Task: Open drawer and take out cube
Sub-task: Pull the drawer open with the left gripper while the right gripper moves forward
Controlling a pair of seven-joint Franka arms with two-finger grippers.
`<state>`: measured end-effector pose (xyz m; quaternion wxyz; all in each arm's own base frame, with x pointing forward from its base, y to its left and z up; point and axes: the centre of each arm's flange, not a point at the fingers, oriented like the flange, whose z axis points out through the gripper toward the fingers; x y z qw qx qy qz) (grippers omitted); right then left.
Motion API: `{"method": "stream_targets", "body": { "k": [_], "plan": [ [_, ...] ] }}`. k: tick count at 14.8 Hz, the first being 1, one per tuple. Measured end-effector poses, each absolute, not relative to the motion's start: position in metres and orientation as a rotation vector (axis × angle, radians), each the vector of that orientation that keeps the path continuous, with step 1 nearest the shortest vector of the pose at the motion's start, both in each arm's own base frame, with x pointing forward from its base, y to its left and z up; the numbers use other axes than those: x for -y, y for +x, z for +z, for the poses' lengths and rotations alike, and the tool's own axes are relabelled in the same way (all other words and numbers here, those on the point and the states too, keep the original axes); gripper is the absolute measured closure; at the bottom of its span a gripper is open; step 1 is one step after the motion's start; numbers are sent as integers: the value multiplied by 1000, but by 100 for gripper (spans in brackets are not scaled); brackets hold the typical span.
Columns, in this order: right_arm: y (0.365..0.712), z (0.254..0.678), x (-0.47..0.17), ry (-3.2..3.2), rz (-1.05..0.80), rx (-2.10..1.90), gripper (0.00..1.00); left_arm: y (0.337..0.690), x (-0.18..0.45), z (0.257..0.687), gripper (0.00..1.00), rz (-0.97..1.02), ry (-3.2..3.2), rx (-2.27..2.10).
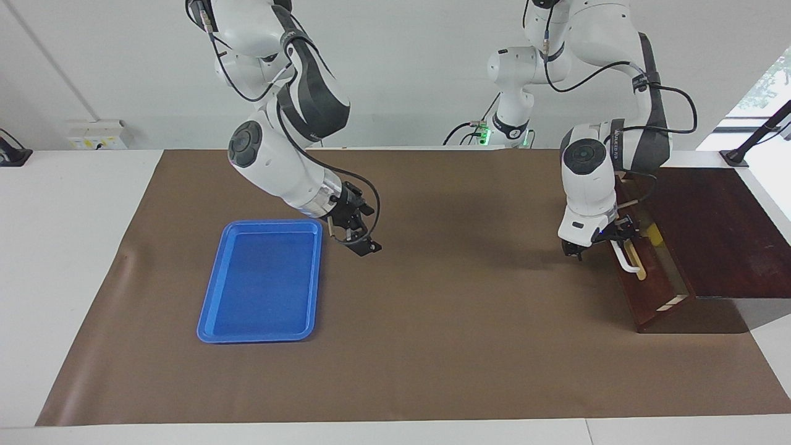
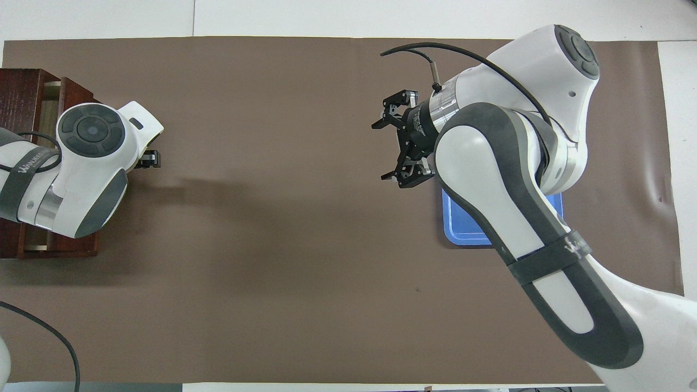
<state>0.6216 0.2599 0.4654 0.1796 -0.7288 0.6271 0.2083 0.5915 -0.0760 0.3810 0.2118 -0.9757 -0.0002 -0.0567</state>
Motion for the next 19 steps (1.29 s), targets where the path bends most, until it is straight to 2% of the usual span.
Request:
{"method": "stream_targets", "body": {
  "k": [6,12,15,19],
  "plan": [
    [622,451,-255,-2008,582,-1802,0,592,126,382,0,-170,-2772,117],
    [622,453,-253,-2002,580,-1803,0,598,143,387,0,-130,-2838,191],
    [622,453,-251,-1990,587,-1806,0,598,183,394,0,-134,-2908,225],
    [629,456,-236,-1913,643,-1788,1,594,204,398,0,-120,-2952,281]
  ]
}}
